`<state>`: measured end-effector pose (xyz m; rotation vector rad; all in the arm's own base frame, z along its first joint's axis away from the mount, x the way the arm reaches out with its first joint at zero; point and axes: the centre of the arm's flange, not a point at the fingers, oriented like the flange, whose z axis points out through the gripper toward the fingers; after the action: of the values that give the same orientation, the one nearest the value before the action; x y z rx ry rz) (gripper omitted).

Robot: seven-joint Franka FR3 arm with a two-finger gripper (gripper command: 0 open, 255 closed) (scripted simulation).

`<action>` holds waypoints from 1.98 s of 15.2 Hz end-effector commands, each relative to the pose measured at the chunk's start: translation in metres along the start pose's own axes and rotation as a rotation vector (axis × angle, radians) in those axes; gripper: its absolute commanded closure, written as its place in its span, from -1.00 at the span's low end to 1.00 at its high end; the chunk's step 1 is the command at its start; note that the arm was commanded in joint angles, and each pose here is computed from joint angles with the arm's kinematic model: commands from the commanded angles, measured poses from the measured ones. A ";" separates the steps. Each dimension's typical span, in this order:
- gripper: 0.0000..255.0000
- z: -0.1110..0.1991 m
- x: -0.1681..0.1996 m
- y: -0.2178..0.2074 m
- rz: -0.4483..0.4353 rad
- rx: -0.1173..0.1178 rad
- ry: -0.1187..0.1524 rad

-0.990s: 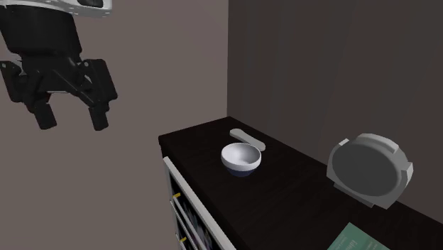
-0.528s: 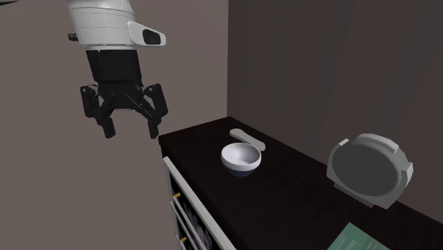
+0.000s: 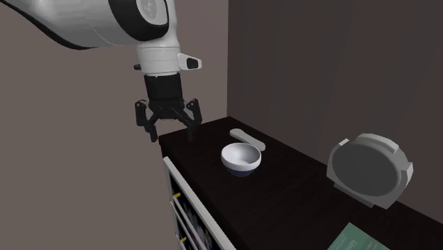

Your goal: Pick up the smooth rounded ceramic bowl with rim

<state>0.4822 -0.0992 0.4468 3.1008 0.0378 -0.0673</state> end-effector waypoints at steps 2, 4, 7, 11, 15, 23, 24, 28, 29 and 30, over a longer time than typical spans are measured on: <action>-1.00 0.020 0.028 0.020 -0.005 -0.004 0.006; -1.00 0.032 0.047 0.033 -0.008 -0.007 0.009; -1.00 0.051 0.075 0.053 -0.013 -0.010 0.014; -1.00 0.075 0.112 0.078 -0.019 -0.014 0.021; -1.00 0.099 0.150 0.104 -0.025 -0.019 0.028; -1.00 0.138 0.156 0.105 -0.026 -0.020 0.029; -1.00 0.141 0.156 0.105 -0.026 -0.020 0.029; 1.00 0.141 0.157 0.105 -0.026 -0.019 0.029; 1.00 0.141 0.157 0.104 -0.026 -0.019 0.029; 1.00 0.141 0.157 0.104 -0.026 -0.020 0.029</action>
<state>0.6354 -0.2055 0.3038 3.0819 0.0792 -0.0216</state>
